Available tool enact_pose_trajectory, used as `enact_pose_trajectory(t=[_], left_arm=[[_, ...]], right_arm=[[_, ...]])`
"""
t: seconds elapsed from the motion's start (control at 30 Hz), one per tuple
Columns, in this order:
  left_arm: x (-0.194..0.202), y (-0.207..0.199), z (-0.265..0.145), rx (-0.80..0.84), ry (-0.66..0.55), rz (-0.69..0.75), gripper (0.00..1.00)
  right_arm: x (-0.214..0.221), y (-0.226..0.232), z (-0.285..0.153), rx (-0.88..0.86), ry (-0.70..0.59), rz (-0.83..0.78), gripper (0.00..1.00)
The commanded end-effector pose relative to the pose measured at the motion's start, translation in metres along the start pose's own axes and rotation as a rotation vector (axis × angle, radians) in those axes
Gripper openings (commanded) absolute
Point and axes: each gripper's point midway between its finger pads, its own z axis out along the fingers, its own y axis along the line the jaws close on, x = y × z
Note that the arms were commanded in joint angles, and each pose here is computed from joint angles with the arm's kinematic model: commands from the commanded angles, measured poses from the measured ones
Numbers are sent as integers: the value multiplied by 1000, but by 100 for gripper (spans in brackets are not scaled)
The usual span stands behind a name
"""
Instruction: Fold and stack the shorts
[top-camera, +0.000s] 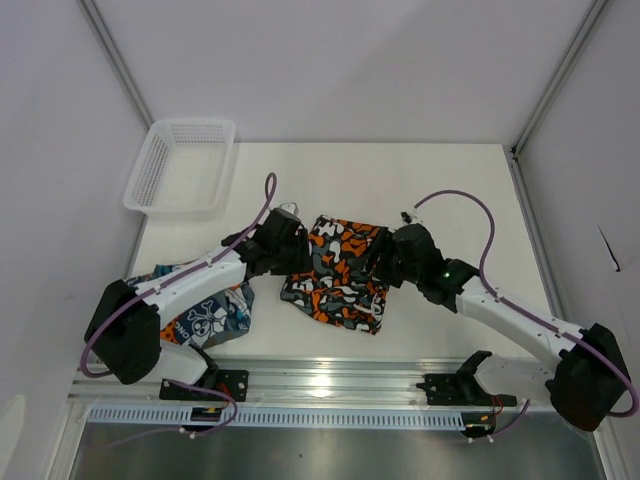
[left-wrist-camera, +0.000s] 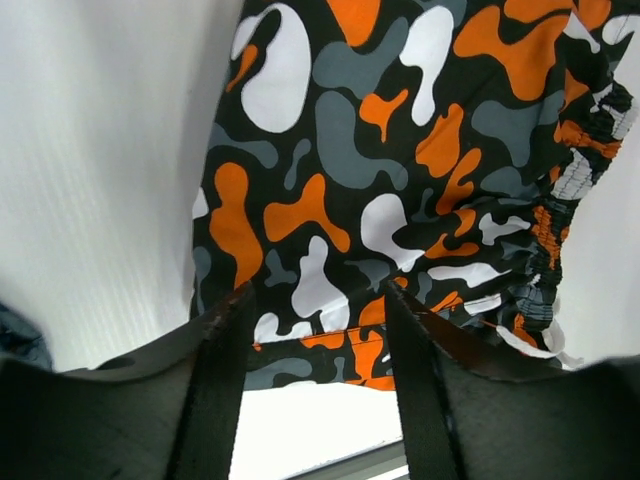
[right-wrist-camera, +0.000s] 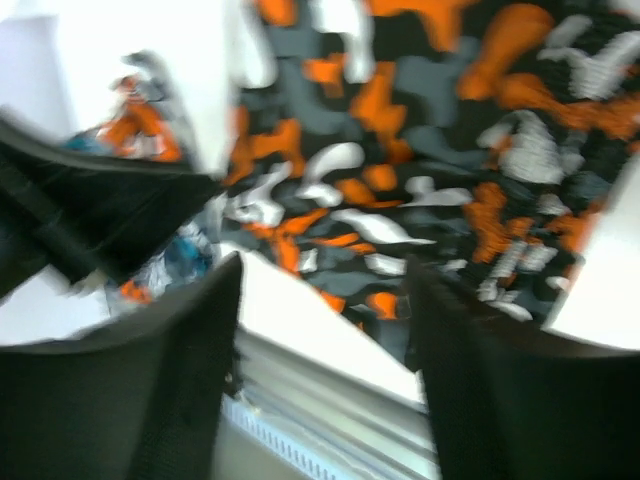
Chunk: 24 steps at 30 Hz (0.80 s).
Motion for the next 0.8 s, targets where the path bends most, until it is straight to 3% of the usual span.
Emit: enact_pose_trajectory(t=[0.0, 0.07, 0.13, 0.57, 0.77], left_arm=[[8, -4, 6, 57, 10, 7, 56], [10, -6, 7, 86, -6, -7, 50], [23, 0, 12, 91, 11, -21, 47], [77, 3, 28, 25, 86, -56, 32], [116, -26, 24, 35, 115, -53, 29]], right_arm=[[1, -40, 14, 174, -41, 0, 55], [5, -49, 26, 207, -10, -13, 29], [11, -53, 37, 226, 19, -12, 11], [-6, -115, 85, 506, 47, -66, 1], [-34, -113, 105, 495, 68, -129, 0]])
